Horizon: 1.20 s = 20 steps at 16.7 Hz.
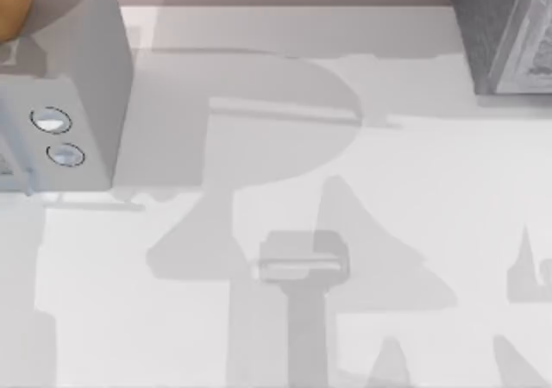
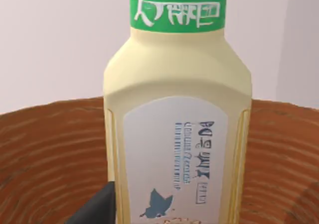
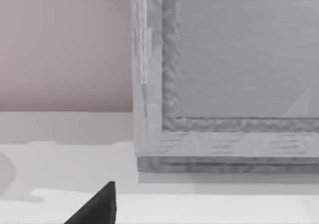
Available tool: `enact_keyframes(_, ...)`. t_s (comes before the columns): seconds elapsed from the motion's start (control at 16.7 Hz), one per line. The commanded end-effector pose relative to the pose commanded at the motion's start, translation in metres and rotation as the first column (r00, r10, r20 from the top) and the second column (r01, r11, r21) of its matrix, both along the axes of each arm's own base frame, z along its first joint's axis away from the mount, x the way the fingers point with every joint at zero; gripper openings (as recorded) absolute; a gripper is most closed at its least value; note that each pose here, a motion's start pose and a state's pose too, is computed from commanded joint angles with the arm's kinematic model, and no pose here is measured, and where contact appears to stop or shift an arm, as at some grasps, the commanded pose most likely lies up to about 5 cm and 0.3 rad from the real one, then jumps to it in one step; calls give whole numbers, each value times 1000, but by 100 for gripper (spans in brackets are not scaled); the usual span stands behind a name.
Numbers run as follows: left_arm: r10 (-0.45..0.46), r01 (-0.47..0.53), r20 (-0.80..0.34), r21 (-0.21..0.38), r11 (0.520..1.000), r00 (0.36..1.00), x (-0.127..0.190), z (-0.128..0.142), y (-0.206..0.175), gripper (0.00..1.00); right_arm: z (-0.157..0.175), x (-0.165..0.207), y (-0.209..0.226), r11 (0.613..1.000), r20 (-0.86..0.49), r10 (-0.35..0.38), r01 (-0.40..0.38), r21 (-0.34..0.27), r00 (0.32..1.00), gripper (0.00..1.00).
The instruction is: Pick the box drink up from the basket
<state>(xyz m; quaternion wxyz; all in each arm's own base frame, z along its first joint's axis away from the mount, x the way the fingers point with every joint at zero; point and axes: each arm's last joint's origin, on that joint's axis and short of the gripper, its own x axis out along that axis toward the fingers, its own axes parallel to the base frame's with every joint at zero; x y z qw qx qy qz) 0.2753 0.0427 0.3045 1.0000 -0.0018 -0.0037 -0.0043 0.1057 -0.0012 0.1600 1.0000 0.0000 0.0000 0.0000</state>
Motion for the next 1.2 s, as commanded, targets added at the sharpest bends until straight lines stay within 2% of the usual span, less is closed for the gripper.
enact_keyframes(0.18,-2,2,-3,1,1000,1000,36,-2,13,100,0,0,0,1000,0,0,0,0,1000,100)
enact_keyframes(0.36,-4,4,-10,-1,1000,1000,57,-8,21,100,0,0,0,1000,0,0,0,0,1000,100)
enact_keyframes(0.84,-5,5,-5,2,1000,1000,62,-7,21,100,0,0,0,1000,0,0,0,0,1000,100)
enact_keyframes(1.2,-5,5,-13,-2,1000,1000,93,-9,22,100,0,0,0,1000,0,0,0,0,1000,100)
